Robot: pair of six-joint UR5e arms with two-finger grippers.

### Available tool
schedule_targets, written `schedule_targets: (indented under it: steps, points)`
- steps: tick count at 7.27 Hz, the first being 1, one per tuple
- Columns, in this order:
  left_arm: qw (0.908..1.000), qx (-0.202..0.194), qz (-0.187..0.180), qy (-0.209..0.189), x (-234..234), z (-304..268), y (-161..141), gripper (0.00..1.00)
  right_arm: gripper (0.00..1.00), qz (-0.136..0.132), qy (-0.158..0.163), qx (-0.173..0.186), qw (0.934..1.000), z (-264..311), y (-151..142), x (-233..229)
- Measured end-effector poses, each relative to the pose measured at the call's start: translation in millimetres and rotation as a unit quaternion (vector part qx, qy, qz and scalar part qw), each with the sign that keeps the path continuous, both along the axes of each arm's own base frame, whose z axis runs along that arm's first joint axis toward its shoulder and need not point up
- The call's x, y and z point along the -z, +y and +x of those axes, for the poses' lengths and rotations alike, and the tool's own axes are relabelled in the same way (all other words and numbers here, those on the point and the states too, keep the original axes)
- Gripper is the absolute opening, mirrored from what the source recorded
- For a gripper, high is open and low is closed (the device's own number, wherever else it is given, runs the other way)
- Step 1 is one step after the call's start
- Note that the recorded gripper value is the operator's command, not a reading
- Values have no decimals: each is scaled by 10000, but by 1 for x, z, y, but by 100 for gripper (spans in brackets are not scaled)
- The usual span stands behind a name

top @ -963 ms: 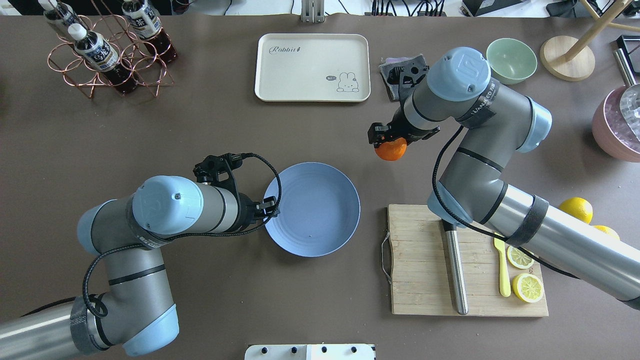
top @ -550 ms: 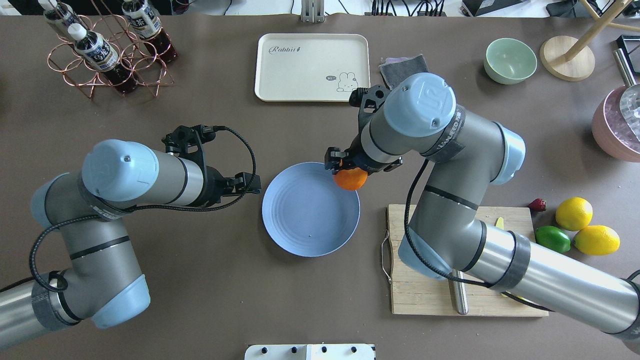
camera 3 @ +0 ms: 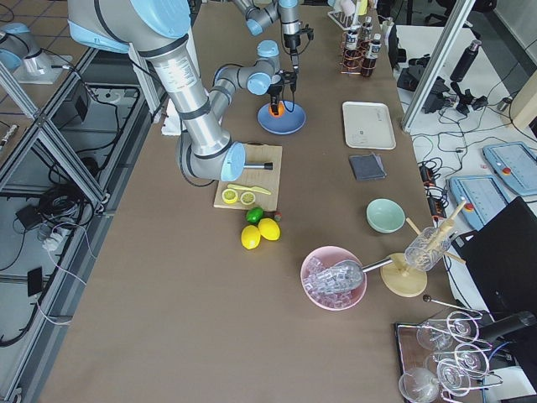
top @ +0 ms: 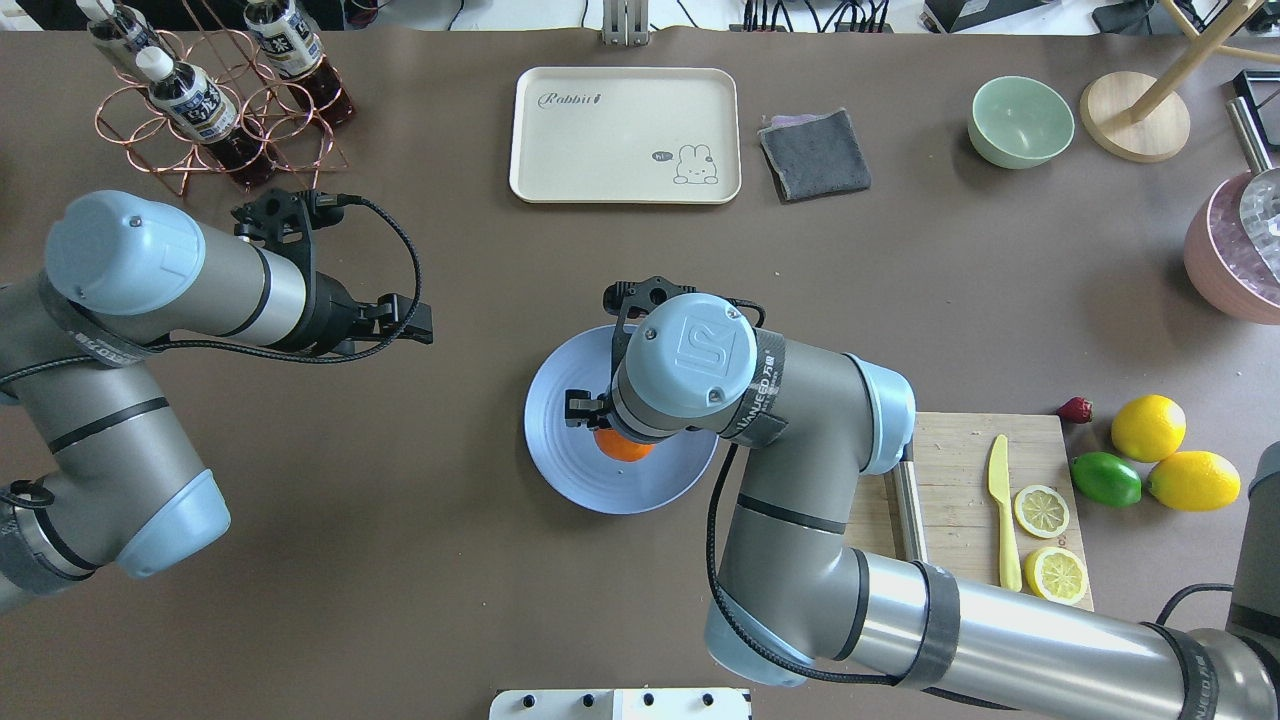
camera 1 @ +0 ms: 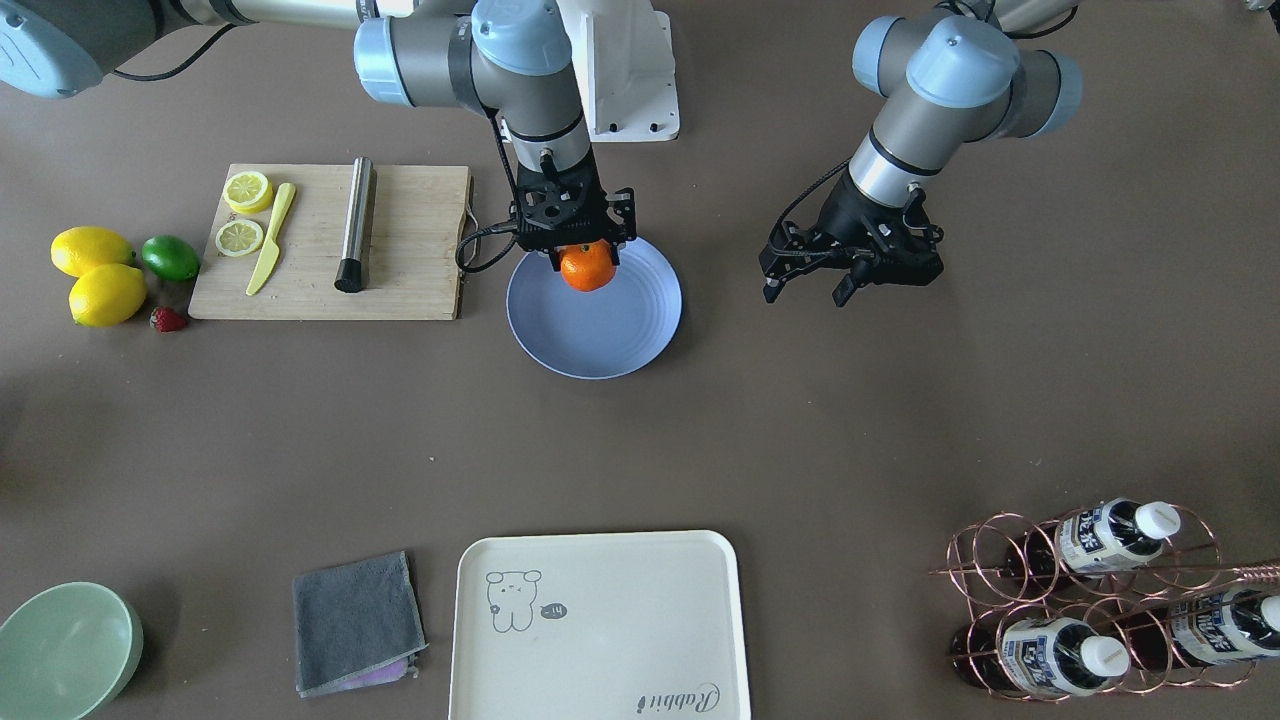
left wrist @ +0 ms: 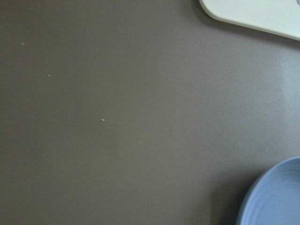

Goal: Pick orange to plate
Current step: 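Carry the orange over the plate with the right gripper while the left gripper withdraws, then lower the orange onto the blue plate and open the right gripper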

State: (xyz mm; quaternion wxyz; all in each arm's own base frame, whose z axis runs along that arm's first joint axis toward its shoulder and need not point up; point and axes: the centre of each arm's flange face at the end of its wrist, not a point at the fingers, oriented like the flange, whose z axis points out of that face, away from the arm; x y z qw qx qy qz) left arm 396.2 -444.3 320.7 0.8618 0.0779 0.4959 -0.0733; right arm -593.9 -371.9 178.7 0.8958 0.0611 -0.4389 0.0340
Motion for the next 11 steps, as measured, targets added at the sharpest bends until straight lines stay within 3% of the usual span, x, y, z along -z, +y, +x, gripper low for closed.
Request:
schedule_targets:
  steps: [2,3,4,5,6,9,11]
  points:
    - [10000,8,-22,-27,-4,2,0,97,0,-34,149,3,9999,-16,-4,-8]
    - [10000,4,-39,-41,-6,4,0,97,44,-43,191,5,9998,-19,-5,-11]
    - [10000,-2,-50,-54,-7,5,1,97,56,-49,218,8,9998,-21,-6,-14]
    - [10000,-4,-62,-71,-9,6,0,97,57,-58,242,11,9997,-22,-6,-16]
    - [9999,-6,-67,-80,-11,7,0,97,100,-64,255,13,9997,-23,-6,-17]
    - [10000,-5,-52,-63,-8,8,-1,97,100,-53,243,-12,9997,-20,-11,-16]
    - [10000,33,-38,-49,-5,3,-6,97,100,-76,73,-77,9999,5,-26,-3]
